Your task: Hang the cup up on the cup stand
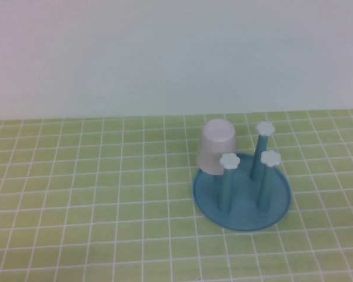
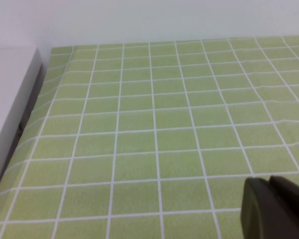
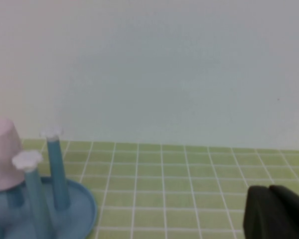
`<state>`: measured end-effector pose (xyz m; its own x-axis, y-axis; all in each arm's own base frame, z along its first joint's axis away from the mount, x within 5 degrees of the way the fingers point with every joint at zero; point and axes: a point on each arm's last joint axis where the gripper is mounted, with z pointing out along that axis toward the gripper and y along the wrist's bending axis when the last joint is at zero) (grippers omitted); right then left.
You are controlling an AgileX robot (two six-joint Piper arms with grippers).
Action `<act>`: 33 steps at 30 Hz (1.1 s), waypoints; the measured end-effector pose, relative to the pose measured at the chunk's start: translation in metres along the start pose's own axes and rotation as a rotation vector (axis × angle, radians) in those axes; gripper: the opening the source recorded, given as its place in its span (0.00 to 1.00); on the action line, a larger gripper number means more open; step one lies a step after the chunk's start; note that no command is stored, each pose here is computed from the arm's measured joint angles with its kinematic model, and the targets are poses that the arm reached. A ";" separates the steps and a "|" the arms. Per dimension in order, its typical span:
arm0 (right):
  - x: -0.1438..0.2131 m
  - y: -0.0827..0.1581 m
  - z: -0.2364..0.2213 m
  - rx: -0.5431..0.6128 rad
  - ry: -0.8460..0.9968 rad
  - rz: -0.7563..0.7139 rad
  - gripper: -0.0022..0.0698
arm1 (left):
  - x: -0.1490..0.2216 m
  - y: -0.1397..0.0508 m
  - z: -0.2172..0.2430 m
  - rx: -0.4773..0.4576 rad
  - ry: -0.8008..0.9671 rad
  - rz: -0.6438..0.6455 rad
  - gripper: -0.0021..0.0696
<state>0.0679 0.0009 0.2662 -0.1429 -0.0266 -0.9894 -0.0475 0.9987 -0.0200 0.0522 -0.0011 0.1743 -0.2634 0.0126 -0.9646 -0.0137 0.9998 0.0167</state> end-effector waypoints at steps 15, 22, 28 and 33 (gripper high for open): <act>0.089 -0.002 -0.001 0.057 0.067 0.007 0.03 | 0.000 0.000 0.000 0.001 0.000 -0.002 0.03; 0.089 -0.002 -0.001 0.060 0.072 0.007 0.03 | 0.000 0.000 0.000 0.001 0.000 -0.002 0.03; 0.096 -0.003 -0.001 0.072 0.148 0.021 0.03 | 0.000 0.000 0.000 0.001 0.000 -0.002 0.03; 0.098 -0.002 -0.002 0.068 0.174 0.021 0.03 | 0.000 0.000 0.000 0.001 0.000 -0.002 0.03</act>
<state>0.0522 -0.0041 0.1693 -0.3123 -0.0067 -0.9499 0.0239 0.9996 -0.0149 0.0522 -0.0012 0.1743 -0.2632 0.0105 -0.9647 -0.0135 0.9998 0.0146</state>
